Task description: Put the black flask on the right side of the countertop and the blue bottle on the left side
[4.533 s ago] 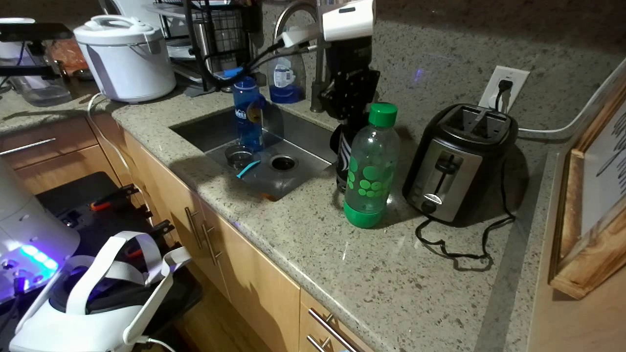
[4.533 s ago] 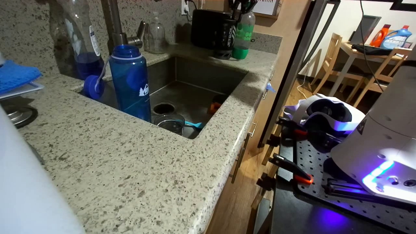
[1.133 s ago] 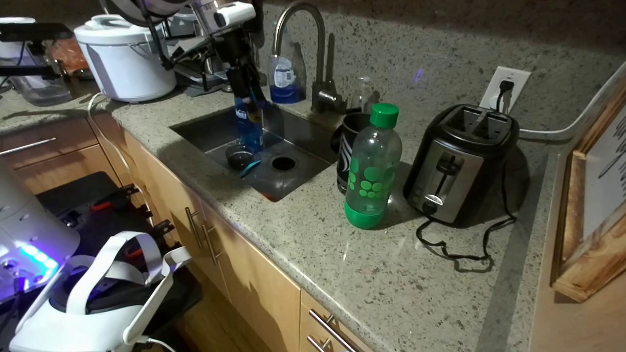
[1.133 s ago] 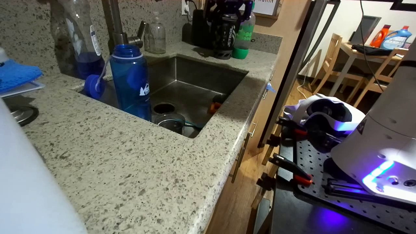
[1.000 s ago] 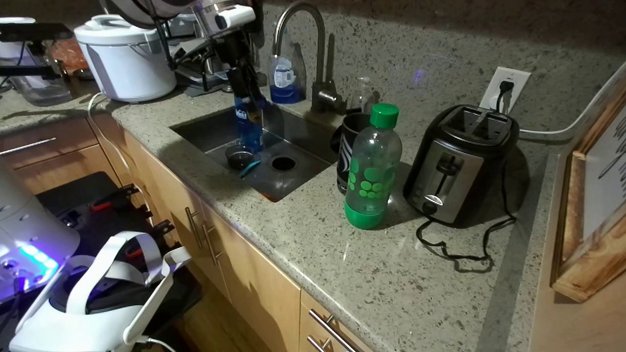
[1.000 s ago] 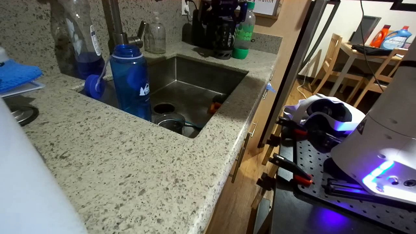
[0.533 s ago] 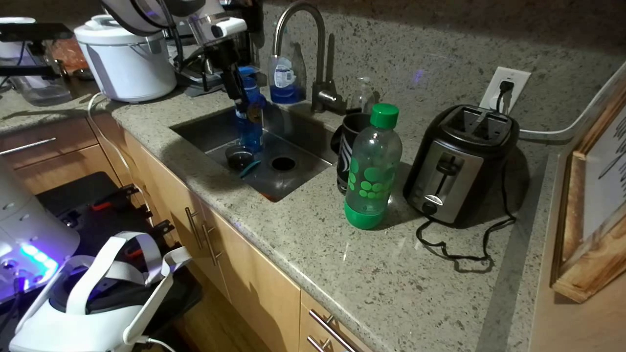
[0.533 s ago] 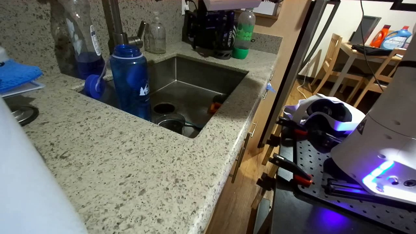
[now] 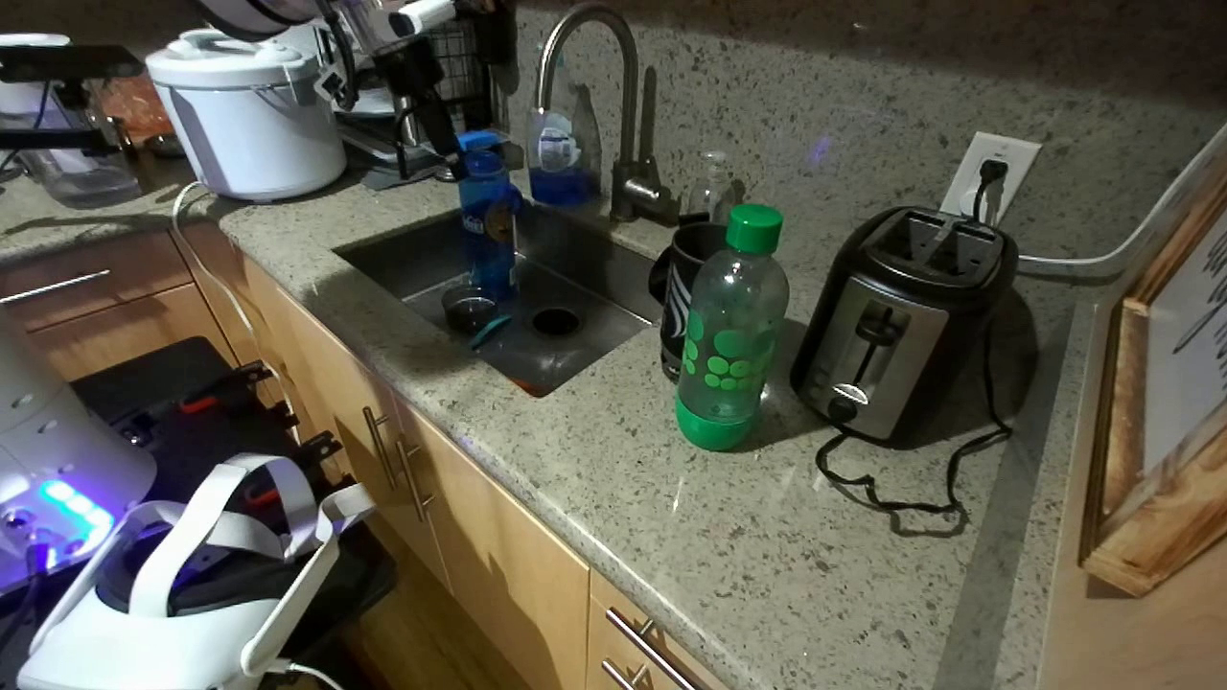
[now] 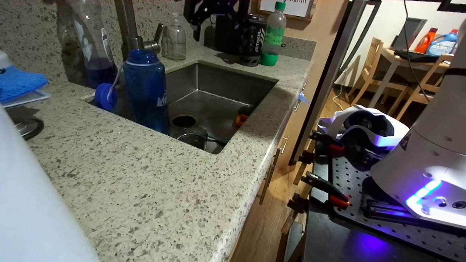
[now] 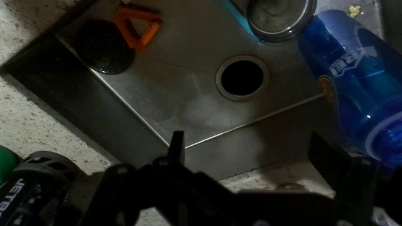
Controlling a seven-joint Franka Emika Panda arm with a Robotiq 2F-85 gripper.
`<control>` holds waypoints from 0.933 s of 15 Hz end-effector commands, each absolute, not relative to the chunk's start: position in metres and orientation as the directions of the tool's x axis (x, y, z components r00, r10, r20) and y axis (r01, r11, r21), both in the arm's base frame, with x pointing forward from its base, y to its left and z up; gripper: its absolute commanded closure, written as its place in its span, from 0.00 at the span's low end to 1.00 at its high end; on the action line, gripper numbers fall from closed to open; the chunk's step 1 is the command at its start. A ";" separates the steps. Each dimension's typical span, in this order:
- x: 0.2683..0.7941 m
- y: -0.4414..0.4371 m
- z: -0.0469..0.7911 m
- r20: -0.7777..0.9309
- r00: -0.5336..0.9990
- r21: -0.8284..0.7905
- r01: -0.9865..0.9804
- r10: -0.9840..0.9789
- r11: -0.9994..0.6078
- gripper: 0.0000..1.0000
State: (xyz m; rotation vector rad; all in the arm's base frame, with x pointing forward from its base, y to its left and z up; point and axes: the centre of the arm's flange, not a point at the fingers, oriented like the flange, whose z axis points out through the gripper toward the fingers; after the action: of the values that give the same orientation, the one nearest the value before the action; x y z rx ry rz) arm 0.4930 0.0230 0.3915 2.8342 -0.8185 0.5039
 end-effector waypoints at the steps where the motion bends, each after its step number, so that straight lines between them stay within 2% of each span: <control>1: 0.495 0.023 0.421 0.375 0.790 -0.042 -0.509 -0.486 -0.860 0.00; 10: 0.527 0.048 0.416 0.347 0.794 -0.111 -0.493 -0.499 -0.863 0.00; 11: 0.512 0.045 0.416 0.333 0.804 -0.099 -0.489 -0.492 -0.866 0.00; 14: 0.514 0.045 0.413 0.328 0.806 -0.096 -0.490 -0.493 -0.866 0.00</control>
State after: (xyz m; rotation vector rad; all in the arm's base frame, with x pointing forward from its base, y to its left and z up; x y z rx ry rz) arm 0.5143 0.0454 0.4131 2.9921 -0.8140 0.5465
